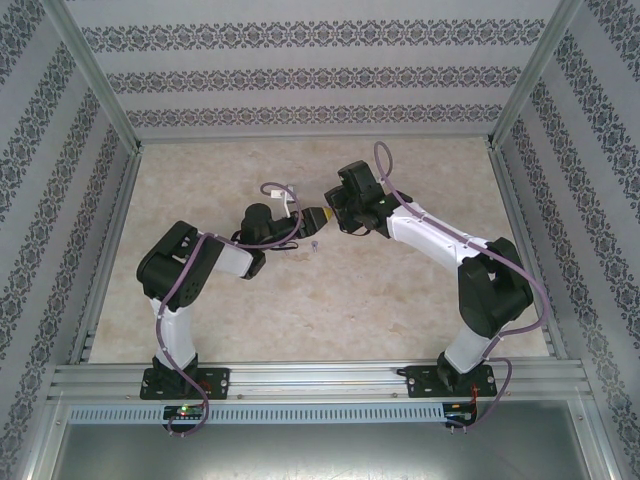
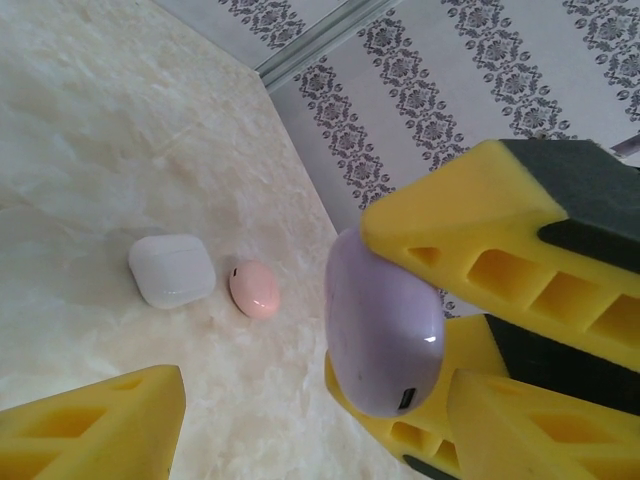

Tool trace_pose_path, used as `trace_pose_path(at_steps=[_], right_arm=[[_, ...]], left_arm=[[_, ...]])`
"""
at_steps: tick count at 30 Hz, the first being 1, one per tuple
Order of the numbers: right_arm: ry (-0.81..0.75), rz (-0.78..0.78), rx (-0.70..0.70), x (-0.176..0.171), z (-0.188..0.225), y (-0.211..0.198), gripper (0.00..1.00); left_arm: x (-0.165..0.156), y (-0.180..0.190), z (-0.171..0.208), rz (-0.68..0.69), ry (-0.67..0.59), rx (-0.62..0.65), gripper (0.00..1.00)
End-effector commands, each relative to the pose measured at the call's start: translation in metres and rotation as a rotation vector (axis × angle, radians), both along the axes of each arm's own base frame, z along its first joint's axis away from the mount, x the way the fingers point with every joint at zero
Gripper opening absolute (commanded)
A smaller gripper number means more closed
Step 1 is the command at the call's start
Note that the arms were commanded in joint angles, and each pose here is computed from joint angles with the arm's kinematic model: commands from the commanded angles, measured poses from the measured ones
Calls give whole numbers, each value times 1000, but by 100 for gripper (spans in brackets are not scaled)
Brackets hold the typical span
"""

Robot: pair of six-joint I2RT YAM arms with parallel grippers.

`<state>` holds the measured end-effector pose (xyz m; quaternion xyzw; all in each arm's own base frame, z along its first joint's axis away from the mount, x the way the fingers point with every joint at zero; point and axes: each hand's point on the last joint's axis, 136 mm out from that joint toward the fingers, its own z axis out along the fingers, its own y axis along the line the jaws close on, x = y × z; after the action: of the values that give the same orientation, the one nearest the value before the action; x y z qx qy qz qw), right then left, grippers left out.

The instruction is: Insert the wireless bluetooth earbuds into the charging case

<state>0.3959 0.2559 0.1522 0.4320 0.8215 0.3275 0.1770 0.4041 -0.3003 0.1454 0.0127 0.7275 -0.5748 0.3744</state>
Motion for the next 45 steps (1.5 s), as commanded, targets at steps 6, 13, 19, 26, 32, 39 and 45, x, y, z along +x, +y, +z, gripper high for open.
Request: trace_pose_path(at_steps=[6,13,19,26,32,39,45], right_arm=[[-8,14,17,3,4,13,27],[-6,19,19,3,3,15,26],[-2,19,29,2,2,19,26],[-3,-21,39,2,4,17,26],[1,-30,49,2,3,19,25],[-6,-34,53,2,7,19,26],[-29,-49,60,3,16,12,42]], left_arm=[[6,-14,22,-7,-74,-51,62],[9,-14,21,0,-73,-52,54],[13,-14,22,21,-79,-64,44],[17,-10,23,72,-84,-93,35],[17,-7,21,92,-82,-103,27],[16,-9,22,83,-81,-108,11],[15,-10,23,74,-78,-110,0]])
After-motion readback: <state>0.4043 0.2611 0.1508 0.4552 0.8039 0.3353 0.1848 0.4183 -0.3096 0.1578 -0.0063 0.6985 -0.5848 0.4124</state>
